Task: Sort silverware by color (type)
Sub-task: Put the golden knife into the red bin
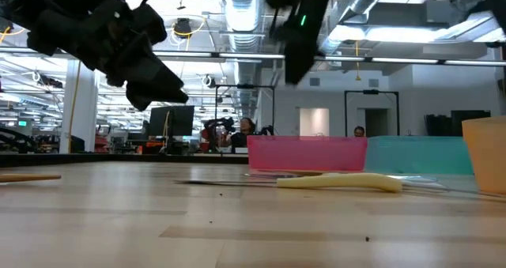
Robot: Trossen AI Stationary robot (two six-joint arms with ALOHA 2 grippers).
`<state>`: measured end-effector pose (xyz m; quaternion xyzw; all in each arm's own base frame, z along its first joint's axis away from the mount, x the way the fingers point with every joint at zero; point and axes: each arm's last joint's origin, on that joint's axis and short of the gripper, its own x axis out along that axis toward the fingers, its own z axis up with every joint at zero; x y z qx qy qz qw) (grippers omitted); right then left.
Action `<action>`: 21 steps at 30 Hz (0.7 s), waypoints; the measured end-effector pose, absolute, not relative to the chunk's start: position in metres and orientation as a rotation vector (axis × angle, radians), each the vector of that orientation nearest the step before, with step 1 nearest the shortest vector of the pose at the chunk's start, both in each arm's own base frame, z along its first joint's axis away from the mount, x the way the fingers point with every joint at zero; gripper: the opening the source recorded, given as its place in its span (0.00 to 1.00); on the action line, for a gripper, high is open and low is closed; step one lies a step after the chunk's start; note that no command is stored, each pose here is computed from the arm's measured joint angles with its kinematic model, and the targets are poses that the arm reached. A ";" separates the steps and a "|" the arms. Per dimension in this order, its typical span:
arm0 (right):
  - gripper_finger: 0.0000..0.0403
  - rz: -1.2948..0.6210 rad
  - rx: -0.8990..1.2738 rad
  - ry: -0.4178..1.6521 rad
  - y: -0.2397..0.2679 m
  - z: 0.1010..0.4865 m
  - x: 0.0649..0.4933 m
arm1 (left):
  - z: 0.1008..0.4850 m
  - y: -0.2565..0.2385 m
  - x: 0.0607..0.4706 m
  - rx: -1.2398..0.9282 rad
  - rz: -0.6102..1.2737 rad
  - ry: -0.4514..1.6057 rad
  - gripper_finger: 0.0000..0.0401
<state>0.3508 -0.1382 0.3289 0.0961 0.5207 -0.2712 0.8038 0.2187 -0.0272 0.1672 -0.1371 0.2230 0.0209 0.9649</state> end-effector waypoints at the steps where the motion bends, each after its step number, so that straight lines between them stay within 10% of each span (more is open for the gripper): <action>1: 0.40 -0.572 0.207 1.091 -0.128 0.341 0.345 | 0.168 -0.031 0.218 -0.262 0.015 0.450 0.38; 21: 0.40 -0.447 0.153 0.900 0.054 0.407 0.285 | 0.146 -0.105 0.175 -0.286 0.002 0.695 0.38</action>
